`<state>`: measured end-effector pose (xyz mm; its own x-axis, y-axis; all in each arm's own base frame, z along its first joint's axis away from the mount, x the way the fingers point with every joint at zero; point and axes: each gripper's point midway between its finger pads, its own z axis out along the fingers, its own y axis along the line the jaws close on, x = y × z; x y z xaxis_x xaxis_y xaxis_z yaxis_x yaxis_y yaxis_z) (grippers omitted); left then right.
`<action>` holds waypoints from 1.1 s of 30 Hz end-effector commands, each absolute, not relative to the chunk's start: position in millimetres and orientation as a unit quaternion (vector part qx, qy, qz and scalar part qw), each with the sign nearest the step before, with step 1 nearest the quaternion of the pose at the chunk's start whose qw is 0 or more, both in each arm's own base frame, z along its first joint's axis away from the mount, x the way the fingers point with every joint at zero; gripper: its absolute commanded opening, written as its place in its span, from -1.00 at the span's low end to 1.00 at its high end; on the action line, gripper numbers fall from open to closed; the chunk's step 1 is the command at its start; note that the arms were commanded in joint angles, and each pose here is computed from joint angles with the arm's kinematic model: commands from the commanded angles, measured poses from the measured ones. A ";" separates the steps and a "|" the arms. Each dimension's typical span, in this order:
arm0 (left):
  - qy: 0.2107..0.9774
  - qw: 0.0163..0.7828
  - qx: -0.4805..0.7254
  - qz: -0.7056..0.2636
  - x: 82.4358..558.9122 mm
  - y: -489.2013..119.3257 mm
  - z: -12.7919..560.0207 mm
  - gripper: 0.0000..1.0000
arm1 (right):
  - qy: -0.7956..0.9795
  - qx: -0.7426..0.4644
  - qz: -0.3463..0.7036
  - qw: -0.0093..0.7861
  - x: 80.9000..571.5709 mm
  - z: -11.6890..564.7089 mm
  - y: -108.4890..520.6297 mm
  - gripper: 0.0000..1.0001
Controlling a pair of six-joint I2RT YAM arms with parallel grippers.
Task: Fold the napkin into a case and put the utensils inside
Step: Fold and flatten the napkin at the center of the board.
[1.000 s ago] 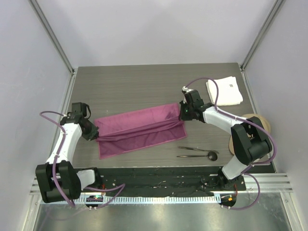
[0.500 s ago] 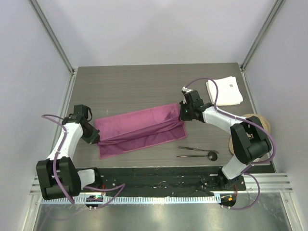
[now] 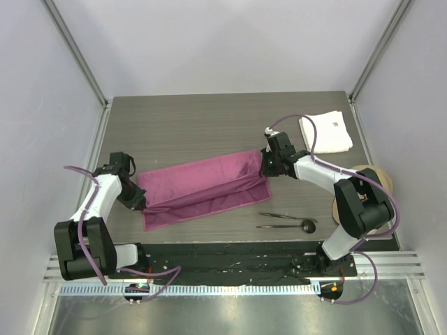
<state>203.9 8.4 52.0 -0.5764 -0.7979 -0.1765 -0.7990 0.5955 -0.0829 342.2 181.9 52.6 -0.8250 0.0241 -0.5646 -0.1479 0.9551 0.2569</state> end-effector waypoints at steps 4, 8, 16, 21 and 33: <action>0.888 0.105 -0.447 0.025 206.5 17.2 52.4 -1.00 | 0.940 -0.025 0.151 0.305 337.9 55.4 182.6 -0.98; 0.888 0.104 -0.447 0.026 205.3 17.7 49.8 -1.00 | 0.939 -0.024 0.151 0.307 333.2 56.2 181.3 -0.98; 0.882 0.113 -0.457 0.019 206.4 15.8 59.8 -0.32 | 0.944 -0.019 0.145 0.296 316.2 55.9 173.5 -0.74; 0.867 0.177 -0.464 0.036 199.9 29.1 107.6 0.71 | 0.930 -0.011 0.160 0.332 297.9 90.2 165.4 0.03; 0.879 0.265 -0.348 -0.191 261.1 -32.8 128.0 0.35 | 0.919 -0.051 0.172 0.352 356.6 104.5 197.7 0.43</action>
<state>235.0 -3.7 137.1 -0.5209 -0.7543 -0.3996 -0.6379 0.6550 -0.4051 328.5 179.5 101.8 -0.7736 0.0549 -0.6313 -0.1623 0.9459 0.2810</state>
